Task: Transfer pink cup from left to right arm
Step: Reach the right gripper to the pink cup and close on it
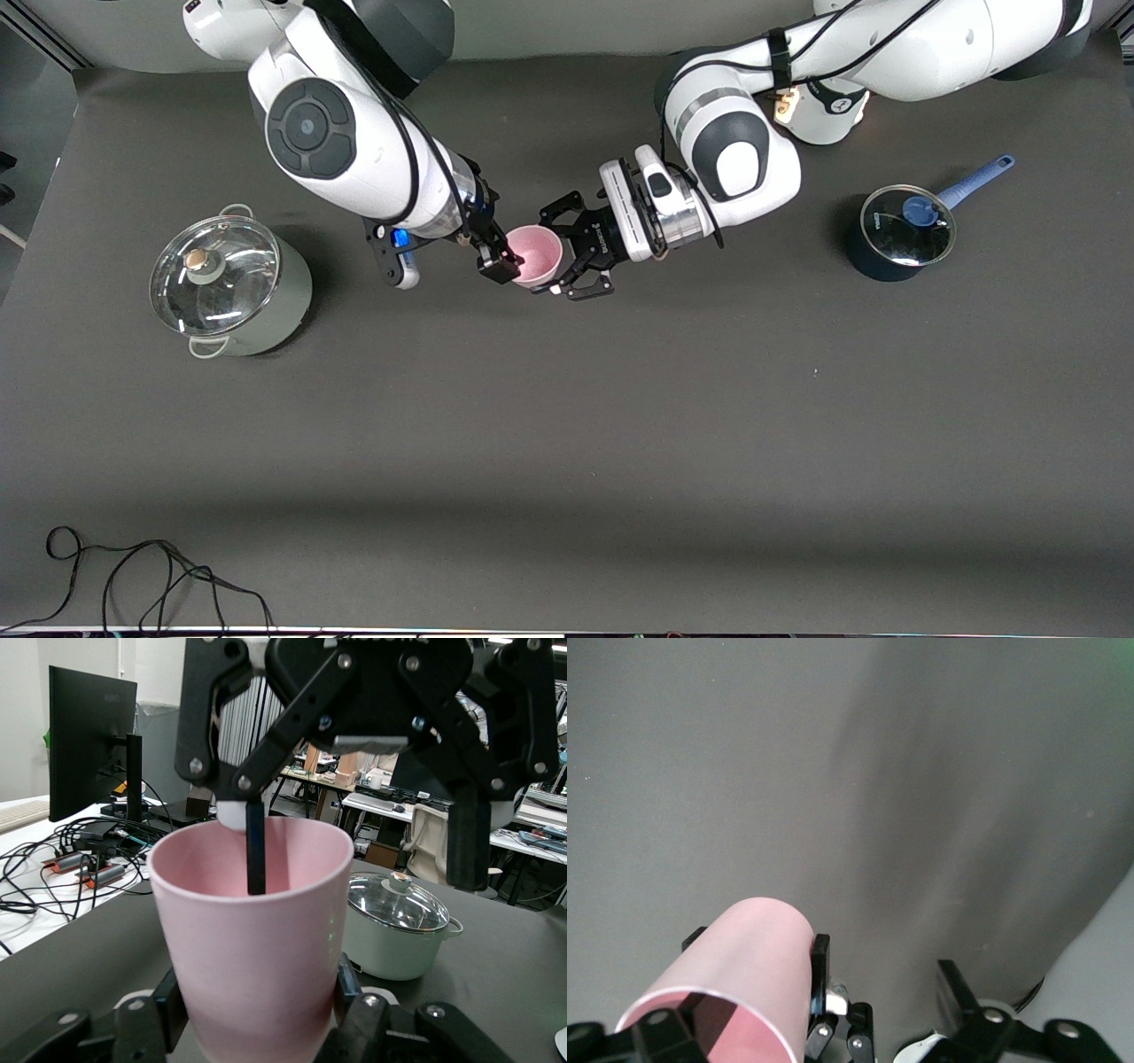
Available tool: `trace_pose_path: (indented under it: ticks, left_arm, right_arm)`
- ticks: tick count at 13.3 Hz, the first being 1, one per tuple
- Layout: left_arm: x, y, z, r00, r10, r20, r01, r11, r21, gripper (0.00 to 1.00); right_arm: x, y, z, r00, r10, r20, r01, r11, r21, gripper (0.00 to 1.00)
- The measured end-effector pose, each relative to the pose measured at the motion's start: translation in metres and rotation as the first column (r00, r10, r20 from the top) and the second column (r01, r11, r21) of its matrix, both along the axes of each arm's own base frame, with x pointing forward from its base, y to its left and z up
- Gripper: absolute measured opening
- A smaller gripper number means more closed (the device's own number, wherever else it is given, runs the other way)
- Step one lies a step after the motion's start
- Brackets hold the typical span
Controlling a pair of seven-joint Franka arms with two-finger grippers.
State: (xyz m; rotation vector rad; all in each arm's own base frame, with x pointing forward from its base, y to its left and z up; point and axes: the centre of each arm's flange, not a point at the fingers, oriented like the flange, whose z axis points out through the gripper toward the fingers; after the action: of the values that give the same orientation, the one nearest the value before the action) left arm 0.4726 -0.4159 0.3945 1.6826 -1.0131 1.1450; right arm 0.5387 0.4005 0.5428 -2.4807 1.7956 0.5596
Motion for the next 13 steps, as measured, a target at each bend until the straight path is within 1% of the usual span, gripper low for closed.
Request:
trace_pose_path:
  ticks: [1,2,4,8,13]
  left_arm:
    - [0.0001,0.0001,-0.0001,1.000,0.000,-0.001,0.000,1.000,0.000,0.66]
    - [0.0001,0.0001,-0.0002,1.000,0.001,-0.001,-0.001,1.000,0.000,0.66]
    - [-0.0013,-0.0014,-0.0002,1.000,-0.003,-0.001,0.003,1.000,0.000,0.66]
    - [-0.0060,-0.0063,-0.0004,1.000,-0.013,-0.003,0.013,1.000,0.000,0.66]
    - [-0.0049,-0.0063,0.0004,1.000,-0.012,-0.003,0.012,1.000,-0.005,0.66]
  right_arm:
    - [0.0002,-0.0001,0.0000,1.000,0.000,0.000,0.000,1.000,0.000,0.85]
    - [0.0005,-0.0004,0.0008,1.000,-0.001,0.001,0.001,1.000,0.001,0.71]
    - [0.0010,-0.0004,0.0031,1.000,-0.002,0.006,0.002,1.000,0.005,0.48]
    - [0.0048,-0.0013,0.0032,1.000,-0.004,0.017,0.004,1.000,0.012,0.09]
    - [0.0072,-0.0043,0.0036,1.000,0.010,0.014,-0.010,0.999,0.031,0.08]
